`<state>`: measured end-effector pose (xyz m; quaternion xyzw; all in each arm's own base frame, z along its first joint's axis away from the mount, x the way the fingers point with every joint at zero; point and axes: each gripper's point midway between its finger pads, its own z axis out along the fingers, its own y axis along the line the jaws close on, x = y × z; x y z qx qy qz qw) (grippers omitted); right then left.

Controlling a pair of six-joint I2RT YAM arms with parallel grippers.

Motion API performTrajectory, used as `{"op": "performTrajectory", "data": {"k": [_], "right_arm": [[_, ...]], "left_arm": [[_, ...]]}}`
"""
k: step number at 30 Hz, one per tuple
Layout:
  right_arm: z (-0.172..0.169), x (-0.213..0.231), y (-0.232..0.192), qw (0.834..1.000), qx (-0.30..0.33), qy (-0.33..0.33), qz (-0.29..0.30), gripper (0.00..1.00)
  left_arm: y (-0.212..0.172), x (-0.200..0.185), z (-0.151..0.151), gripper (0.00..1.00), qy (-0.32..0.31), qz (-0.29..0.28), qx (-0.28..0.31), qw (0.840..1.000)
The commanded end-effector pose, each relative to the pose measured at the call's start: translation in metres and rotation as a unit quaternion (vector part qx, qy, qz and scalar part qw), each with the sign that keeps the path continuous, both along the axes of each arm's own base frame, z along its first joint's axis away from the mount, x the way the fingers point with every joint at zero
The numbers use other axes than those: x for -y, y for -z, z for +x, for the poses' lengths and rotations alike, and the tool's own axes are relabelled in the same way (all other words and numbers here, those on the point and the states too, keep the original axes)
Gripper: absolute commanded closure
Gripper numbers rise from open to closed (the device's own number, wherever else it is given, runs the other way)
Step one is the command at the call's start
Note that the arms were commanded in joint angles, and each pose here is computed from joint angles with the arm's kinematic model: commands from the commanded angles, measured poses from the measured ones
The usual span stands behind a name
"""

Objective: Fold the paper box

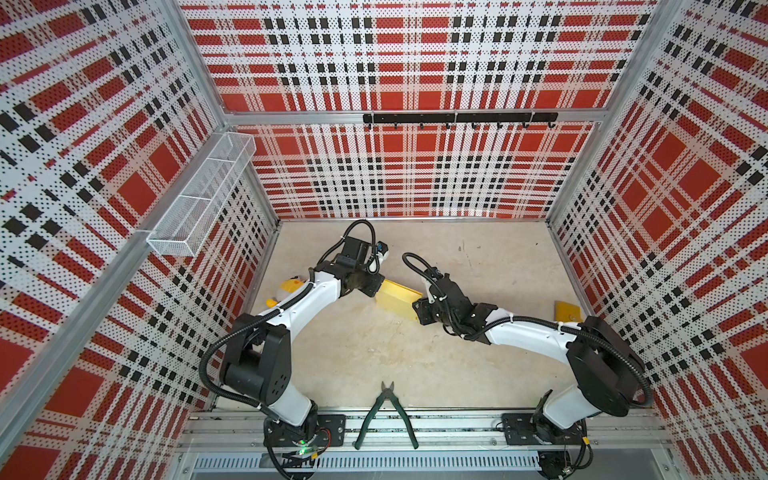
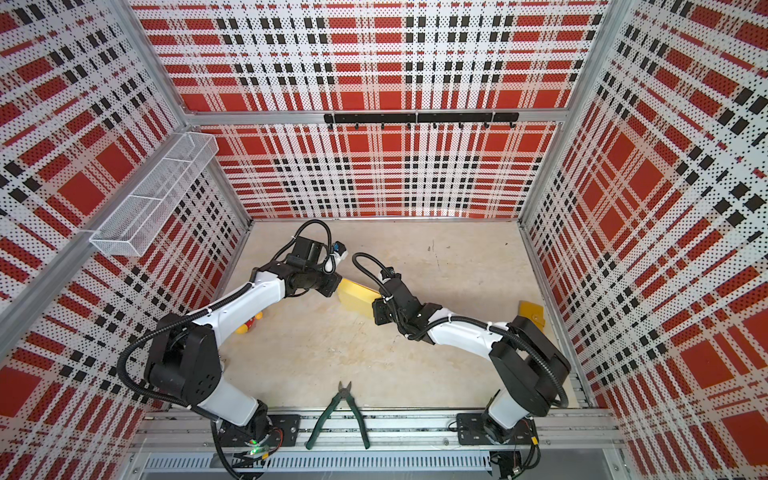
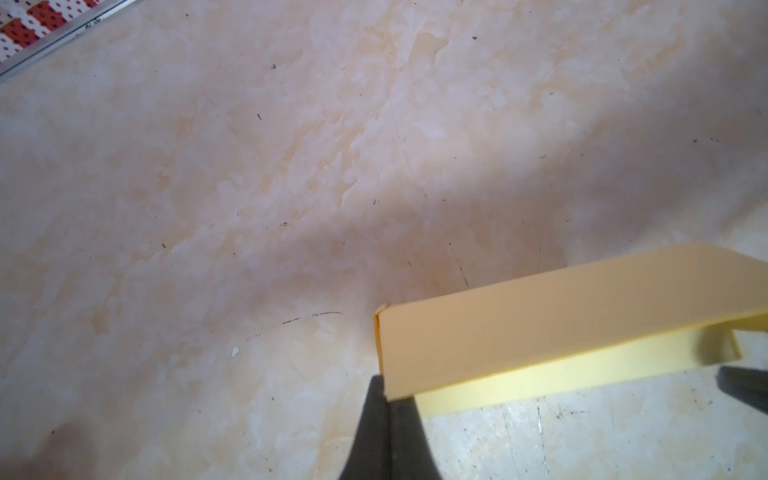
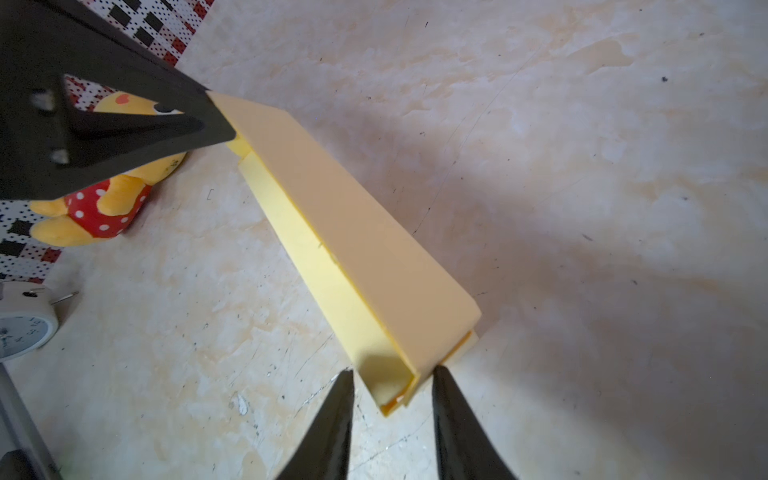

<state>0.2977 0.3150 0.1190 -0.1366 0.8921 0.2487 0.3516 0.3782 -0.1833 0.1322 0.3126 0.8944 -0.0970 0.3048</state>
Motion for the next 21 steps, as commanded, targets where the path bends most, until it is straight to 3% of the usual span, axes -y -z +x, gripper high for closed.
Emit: {"op": "performTrajectory", "data": {"k": [1, 8, 14, 21], "right_arm": [[-0.018, -0.001, -0.028, 0.998, 0.000, -0.040, 0.047, 0.64], [-0.021, 0.038, -0.070, 0.997, 0.021, -0.039, 0.070, 0.65], [0.017, 0.019, -0.076, 0.992, 0.064, -0.082, 0.077, 0.68], [0.028, -0.027, -0.047, 0.983, 0.033, -0.155, 0.096, 0.76]], "left_arm": [[0.034, 0.011, -0.033, 1.00, 0.041, 0.012, -0.076, 0.996], [0.036, 0.018, -0.035, 1.00, 0.053, 0.006, -0.077, 0.996], [0.040, 0.029, -0.041, 1.00, 0.075, 0.008, -0.075, 0.994], [0.043, 0.030, -0.039, 1.00, 0.083, 0.017, -0.071, 0.994]]}}
